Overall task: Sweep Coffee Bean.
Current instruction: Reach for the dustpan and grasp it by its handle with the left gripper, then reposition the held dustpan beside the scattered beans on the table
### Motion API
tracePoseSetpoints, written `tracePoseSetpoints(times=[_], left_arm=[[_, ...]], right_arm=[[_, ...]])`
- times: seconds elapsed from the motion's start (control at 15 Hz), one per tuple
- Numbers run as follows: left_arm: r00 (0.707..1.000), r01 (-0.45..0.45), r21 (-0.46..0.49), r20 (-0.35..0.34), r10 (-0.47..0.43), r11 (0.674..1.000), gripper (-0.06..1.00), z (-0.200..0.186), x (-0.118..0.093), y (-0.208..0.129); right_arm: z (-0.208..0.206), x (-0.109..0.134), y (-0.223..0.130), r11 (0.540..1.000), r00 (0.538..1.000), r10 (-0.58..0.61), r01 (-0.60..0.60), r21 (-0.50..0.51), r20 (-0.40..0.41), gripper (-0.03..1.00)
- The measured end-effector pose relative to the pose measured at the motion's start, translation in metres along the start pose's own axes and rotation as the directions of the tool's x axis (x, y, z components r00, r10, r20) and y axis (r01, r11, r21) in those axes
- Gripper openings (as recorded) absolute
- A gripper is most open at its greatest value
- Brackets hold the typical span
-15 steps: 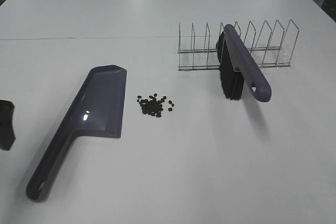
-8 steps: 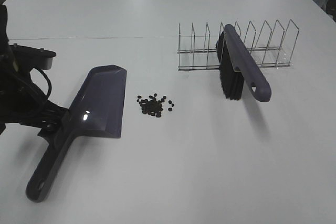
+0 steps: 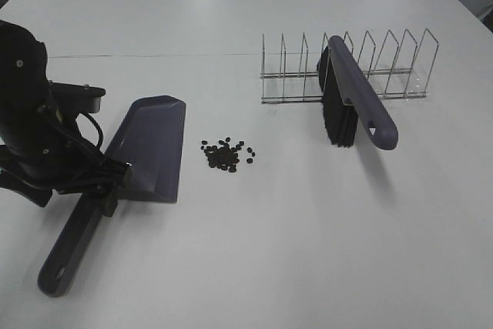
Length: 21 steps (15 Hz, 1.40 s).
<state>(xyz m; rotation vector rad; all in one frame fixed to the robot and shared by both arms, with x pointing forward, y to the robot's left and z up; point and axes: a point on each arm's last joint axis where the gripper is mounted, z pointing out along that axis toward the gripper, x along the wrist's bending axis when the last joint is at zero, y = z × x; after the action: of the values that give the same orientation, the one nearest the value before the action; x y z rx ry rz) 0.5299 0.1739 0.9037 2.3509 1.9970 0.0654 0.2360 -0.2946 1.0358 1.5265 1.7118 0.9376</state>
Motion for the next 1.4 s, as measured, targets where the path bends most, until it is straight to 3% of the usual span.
tracePoseSetpoints(times=[0.67, 0.8, 0.93, 1.0, 1.4], left_arm=[[1.0, 0.004, 0.007, 0.004, -0.004, 1.0, 0.67, 0.031, -0.002, 0.006], [1.0, 0.004, 0.005, 0.004, -0.004, 1.0, 0.58, 0.031, -0.002, 0.006], [1.0, 0.009, 0.009, 0.012, -0.009, 1.0, 0.36, 0.031, -0.003, 0.005], [1.0, -0.005, 0.007, 0.012, 0.005, 1.0, 0.33, 0.031, -0.003, 0.006], [0.999, -0.049, 0.004, 0.013, 0.049, 0.999, 0.33, 0.032, -0.003, 0.006]], right_arm=[[0.0, 0.0, 0.0, 1.0, 1.0, 0.0, 0.0, 0.0, 0.0, 0.98], [0.0, 0.0, 0.0, 1.0, 1.0, 0.0, 0.0, 0.0, 0.0, 0.98], [0.0, 0.0, 0.0, 1.0, 1.0, 0.0, 0.0, 0.0, 0.0, 0.98], [0.0, 0.0, 0.0, 1.0, 1.0, 0.0, 0.0, 0.0, 0.0, 0.98], [0.0, 0.0, 0.0, 1.0, 1.0, 0.0, 0.0, 0.0, 0.0, 0.98]])
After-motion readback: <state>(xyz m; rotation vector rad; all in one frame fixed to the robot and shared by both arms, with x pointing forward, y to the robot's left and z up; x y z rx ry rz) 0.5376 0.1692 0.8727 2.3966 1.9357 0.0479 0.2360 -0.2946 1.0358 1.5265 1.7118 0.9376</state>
